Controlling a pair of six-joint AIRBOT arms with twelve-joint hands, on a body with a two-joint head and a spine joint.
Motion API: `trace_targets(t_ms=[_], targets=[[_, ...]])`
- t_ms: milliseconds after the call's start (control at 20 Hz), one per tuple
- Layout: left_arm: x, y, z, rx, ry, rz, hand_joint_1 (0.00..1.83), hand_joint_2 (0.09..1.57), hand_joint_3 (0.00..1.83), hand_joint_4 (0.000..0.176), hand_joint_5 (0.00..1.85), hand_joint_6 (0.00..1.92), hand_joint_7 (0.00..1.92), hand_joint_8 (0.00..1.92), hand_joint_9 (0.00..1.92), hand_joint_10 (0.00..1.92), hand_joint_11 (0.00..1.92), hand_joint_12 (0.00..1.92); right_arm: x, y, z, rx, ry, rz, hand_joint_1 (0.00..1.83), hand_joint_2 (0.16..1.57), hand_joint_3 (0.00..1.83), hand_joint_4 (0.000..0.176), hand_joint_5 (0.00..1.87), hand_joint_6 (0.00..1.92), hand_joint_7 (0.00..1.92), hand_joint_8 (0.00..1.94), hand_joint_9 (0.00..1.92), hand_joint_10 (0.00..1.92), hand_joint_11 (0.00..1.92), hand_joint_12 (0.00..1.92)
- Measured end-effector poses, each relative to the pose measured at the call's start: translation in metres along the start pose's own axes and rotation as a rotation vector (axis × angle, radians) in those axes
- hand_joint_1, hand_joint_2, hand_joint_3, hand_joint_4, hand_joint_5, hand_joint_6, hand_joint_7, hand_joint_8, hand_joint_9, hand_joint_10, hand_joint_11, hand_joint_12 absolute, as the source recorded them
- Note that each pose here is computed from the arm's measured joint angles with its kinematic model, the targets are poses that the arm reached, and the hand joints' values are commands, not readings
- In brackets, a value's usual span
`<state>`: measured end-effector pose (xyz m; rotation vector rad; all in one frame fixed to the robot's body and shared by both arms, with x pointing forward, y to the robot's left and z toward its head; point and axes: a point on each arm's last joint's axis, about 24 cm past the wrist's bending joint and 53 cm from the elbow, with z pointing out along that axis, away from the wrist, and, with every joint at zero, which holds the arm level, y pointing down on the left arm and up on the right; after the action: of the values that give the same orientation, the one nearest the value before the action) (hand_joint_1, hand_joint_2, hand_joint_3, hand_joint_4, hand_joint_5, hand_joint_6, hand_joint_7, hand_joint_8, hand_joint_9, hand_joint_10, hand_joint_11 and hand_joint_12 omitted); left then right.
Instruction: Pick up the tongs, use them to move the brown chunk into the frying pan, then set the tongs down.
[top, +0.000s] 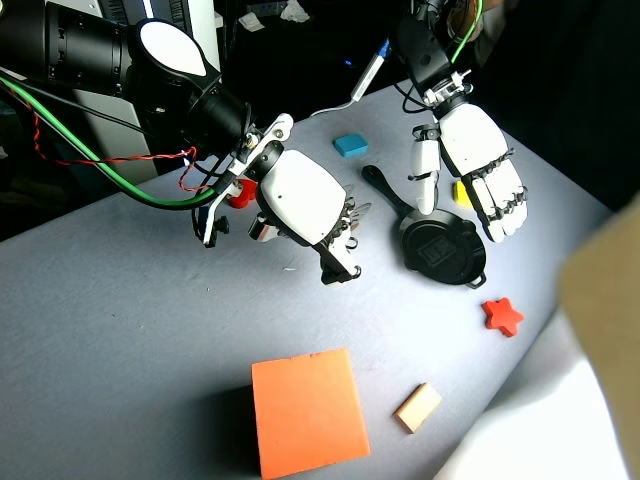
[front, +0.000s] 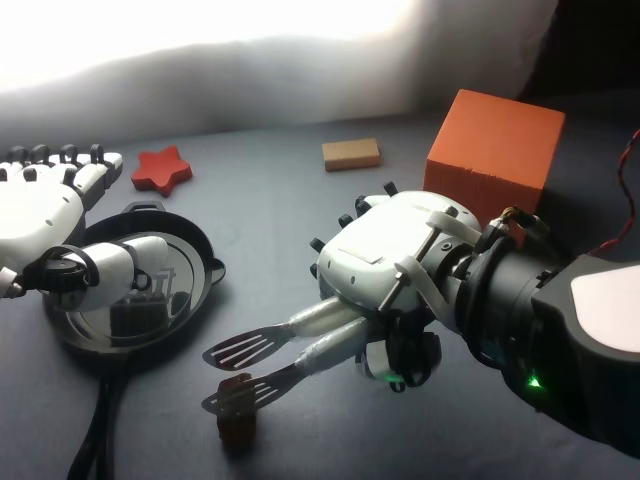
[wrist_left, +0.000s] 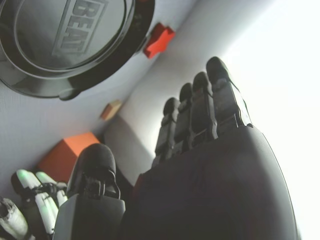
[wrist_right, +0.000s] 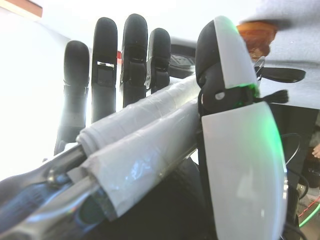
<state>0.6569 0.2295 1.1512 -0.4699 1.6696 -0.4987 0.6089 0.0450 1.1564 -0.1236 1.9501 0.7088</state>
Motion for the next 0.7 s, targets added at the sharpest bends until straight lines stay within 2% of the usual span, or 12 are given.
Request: trace_targets(t_ms=[150,350,500,550,600,700], targets=[[0.0,0.0,0.0,-0.001,0.0,-0.001,0.0,1.3,0.0,0.013,0.0,0.0,0.03,0.0,0.06,0.0,0.0,0.33,-0.002,0.0,0.001,-0.006,-0.012,0.001,0.98,1.22,0.0,0.0,0.76,0.19,0.89,0.0,0.61,0.51,0.16,1.52],[0.0,0.0,0.0,-0.001,0.001,-0.001,0.0,1.29,0.0,0.027,0.0,0.0,0.05,0.0,0.08,0.01,0.0,0.4,-0.001,0.002,0.003,-0.009,-0.011,0.001,0.98,1.21,0.0,0.0,0.75,0.18,0.88,0.0,0.6,0.5,0.15,1.5],[0.0,0.0,0.0,-0.001,0.0,-0.001,0.0,1.3,0.0,0.017,0.04,0.01,0.07,0.0,0.08,0.0,0.0,0.44,0.001,0.001,0.003,-0.008,-0.009,-0.006,0.99,1.2,0.0,0.0,0.75,0.18,0.88,0.0,0.61,0.5,0.16,1.5],[0.0,0.0,0.0,-0.001,0.001,-0.001,0.0,1.31,0.0,0.021,0.06,0.02,0.08,0.01,0.09,0.01,0.0,0.47,0.002,0.0,0.003,-0.006,-0.004,-0.001,0.99,1.2,0.0,0.0,0.75,0.18,0.87,0.0,0.6,0.49,0.16,1.5],[0.0,0.0,0.0,-0.002,0.001,-0.002,0.0,1.33,0.0,0.018,0.06,0.01,0.06,0.0,0.07,0.01,0.0,0.36,0.006,-0.002,0.003,-0.002,0.003,-0.005,1.01,1.19,0.0,0.0,0.75,0.18,0.87,0.0,0.6,0.49,0.15,1.51],[0.0,0.001,0.0,-0.003,0.001,-0.003,0.0,1.32,0.0,0.018,0.07,0.01,0.07,0.0,0.08,0.01,0.0,0.43,0.008,-0.004,0.003,0.001,0.006,-0.006,1.0,1.19,0.0,0.0,0.75,0.18,0.87,0.0,0.61,0.5,0.15,1.51]])
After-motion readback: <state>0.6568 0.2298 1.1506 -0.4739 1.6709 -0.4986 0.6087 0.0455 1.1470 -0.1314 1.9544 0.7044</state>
